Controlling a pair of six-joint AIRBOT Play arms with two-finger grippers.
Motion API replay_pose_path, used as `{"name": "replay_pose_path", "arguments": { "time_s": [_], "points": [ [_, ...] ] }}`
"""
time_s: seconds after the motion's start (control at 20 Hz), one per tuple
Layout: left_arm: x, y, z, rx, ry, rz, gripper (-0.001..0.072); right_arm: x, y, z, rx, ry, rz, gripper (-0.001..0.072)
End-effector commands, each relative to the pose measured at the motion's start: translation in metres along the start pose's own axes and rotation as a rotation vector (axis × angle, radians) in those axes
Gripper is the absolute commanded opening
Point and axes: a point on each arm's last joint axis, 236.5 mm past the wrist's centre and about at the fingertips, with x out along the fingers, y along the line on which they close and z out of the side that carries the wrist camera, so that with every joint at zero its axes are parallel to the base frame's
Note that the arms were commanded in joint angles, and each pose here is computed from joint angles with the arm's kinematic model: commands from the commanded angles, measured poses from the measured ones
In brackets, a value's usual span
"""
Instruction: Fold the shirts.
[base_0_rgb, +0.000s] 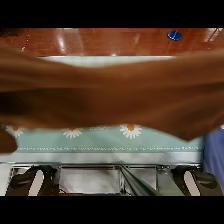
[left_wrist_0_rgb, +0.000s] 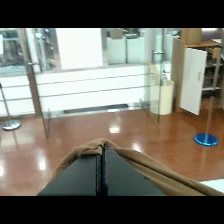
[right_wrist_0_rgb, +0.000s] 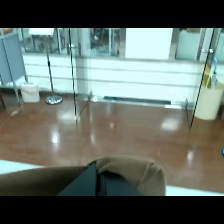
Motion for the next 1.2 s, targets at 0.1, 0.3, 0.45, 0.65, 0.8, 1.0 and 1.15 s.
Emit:
{"name": "replay_pose_path", "arguments": {
  "time_s": [0.1,0.3,0.45,0.65,0.8,1.0,1.15],
  "points": [
    [0.026,0.020,-0.060,-0.036,0.174,0.028,0.0018,0.025,-0.016,-0.067,0.096,0.203,-0.019,0.0024],
    [0.095,0.025,-0.204,-0.182,0.529,-0.025,0.0019,0.091,-0.037,-0.146,0.202,0.417,0.021,0.0024],
    [0.145,0.013,-0.300,-0.337,0.712,-0.108,0.0018,0.154,-0.044,-0.202,0.295,0.557,0.113,0.0024],
    [0.208,0.018,-0.399,-0.513,0.877,-0.104,0.0018,0.242,-0.060,-0.278,0.469,0.697,0.202,0.0024],
    [0.249,0.021,-0.453,-0.590,0.968,-0.119,0.0018,0.301,-0.079,-0.330,0.611,0.743,0.203,0.0024],
    [0.298,0.020,-0.486,-0.679,1.011,-0.153,0.0019,0.364,-0.097,-0.379,0.780,0.796,0.205,0.0027],
    [0.310,0.016,-0.485,-0.711,1.035,-0.194,0.0518,0.391,-0.125,-0.388,0.868,0.761,0.134,0.0402]
  ]
}}
